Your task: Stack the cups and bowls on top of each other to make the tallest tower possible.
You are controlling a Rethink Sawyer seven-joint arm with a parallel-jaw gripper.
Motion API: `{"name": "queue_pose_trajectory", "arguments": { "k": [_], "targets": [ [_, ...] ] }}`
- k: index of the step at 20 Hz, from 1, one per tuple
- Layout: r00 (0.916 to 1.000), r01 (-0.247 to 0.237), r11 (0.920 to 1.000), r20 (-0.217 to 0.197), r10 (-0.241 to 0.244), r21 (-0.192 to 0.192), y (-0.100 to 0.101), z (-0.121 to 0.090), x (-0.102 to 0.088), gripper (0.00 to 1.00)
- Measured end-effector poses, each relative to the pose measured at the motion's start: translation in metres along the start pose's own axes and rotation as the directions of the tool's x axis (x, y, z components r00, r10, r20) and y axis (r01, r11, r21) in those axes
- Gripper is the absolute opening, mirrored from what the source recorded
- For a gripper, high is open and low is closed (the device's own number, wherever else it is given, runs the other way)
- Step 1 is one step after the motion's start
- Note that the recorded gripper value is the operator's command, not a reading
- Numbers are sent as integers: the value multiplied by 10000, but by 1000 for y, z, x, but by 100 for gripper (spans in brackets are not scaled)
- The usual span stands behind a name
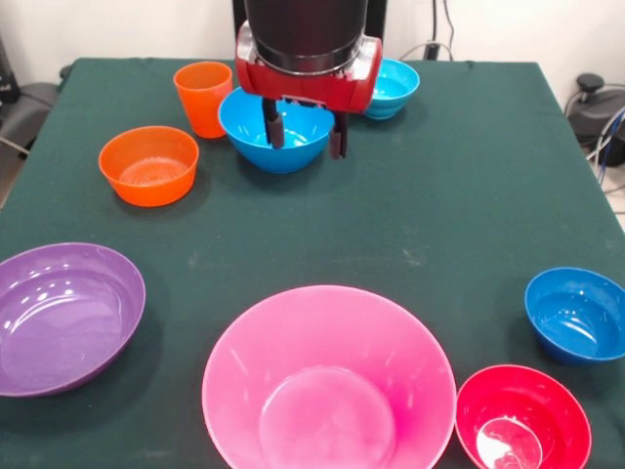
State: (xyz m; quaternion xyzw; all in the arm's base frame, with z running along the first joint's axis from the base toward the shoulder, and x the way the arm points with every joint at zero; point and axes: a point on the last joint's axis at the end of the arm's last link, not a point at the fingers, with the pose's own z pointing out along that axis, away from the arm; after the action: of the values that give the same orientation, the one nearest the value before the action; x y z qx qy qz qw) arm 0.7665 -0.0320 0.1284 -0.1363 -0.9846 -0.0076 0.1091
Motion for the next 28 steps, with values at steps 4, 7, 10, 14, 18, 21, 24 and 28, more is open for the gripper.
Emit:
{"name": "queue_pose_trajectory", "arguments": {
  "k": [4,7,10,14,18,21,24,28],
  "targets": [
    [10000,-23,9999,-38,22,-137,3,-5,-19,100],
    [9997,9,9997,231,-4,-225,3,-3,-35,100],
    [9995,45,9998,300,-38,-203,2,1,-40,100],
    [9988,194,9995,450,-183,-249,3,10,-45,100],
    [9904,533,9979,1294,-481,-371,3,21,-58,100],
    [9714,876,9954,2247,-770,-375,0,27,-71,100],
    [9420,1198,9920,3201,-1011,-392,-4,33,-85,100],
    [9100,1499,9877,3968,-1200,-451,-9,44,-97,100]
  ]
}}
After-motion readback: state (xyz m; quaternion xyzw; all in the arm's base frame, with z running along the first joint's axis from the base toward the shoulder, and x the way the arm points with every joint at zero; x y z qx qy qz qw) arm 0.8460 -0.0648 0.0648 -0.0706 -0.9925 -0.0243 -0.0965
